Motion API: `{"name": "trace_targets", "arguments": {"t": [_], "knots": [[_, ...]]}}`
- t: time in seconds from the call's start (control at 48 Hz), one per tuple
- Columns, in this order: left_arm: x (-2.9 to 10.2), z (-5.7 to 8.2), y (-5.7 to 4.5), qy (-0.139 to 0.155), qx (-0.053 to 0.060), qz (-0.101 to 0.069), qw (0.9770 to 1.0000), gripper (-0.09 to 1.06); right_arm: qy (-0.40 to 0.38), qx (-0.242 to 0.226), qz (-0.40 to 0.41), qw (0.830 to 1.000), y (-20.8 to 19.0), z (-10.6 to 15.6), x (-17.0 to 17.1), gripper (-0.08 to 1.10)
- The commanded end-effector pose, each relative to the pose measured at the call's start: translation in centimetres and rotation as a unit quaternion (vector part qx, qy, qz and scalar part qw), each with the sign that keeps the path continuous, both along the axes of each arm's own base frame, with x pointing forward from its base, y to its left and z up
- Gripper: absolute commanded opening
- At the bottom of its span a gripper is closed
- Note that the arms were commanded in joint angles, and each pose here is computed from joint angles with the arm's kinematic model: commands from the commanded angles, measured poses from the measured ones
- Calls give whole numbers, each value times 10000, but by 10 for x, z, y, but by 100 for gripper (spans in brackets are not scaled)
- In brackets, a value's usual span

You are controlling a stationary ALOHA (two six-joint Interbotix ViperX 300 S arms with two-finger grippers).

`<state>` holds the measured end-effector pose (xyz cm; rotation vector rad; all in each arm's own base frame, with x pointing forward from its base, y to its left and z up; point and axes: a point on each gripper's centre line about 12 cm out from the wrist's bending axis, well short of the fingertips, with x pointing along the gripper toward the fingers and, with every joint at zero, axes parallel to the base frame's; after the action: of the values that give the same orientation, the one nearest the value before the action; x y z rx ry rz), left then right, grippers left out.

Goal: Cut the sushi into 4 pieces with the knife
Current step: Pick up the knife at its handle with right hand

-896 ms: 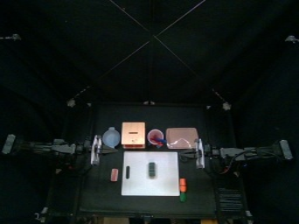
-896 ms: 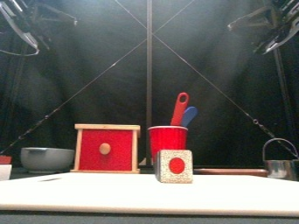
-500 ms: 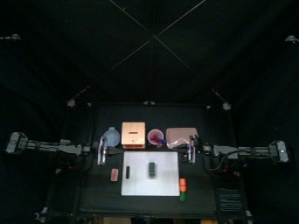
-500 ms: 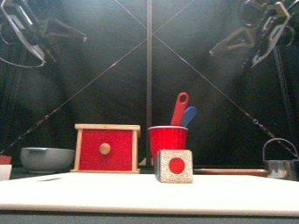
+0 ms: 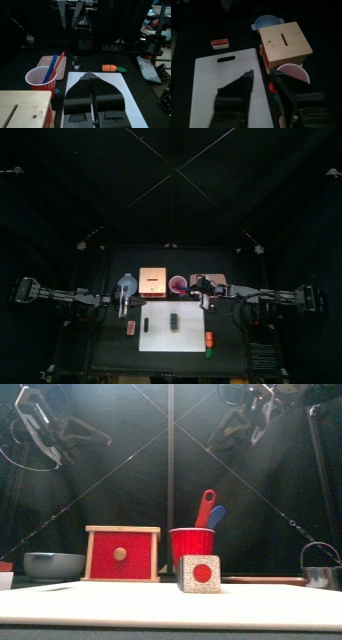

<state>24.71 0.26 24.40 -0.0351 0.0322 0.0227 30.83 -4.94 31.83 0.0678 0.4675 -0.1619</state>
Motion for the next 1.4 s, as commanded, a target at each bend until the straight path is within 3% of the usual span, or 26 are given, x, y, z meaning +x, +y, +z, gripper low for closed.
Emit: {"name": "trace_targets", "arguments": {"t": [0.021,0.104,0.333,0.792,1.146,1.396], "knots": [[4,10,1,-168,16,13,9999,0,181,-14,26,9998,-1,8,10,106],[4,10,1,-161,8,13,9999,0,573,-37,55,9983,-3,0,16,107],[3,7,1,-123,8,13,9999,0,1407,-291,76,9896,-9,-12,36,91],[1,1,1,-38,-13,21,10000,0,2851,-479,79,9573,-21,-50,67,89],[-2,-3,1,8,-6,18,10000,0,3285,-698,77,9419,-27,-67,77,87],[-3,-5,1,39,2,29,10000,0,3410,-757,55,9370,-30,-72,77,73]]}}
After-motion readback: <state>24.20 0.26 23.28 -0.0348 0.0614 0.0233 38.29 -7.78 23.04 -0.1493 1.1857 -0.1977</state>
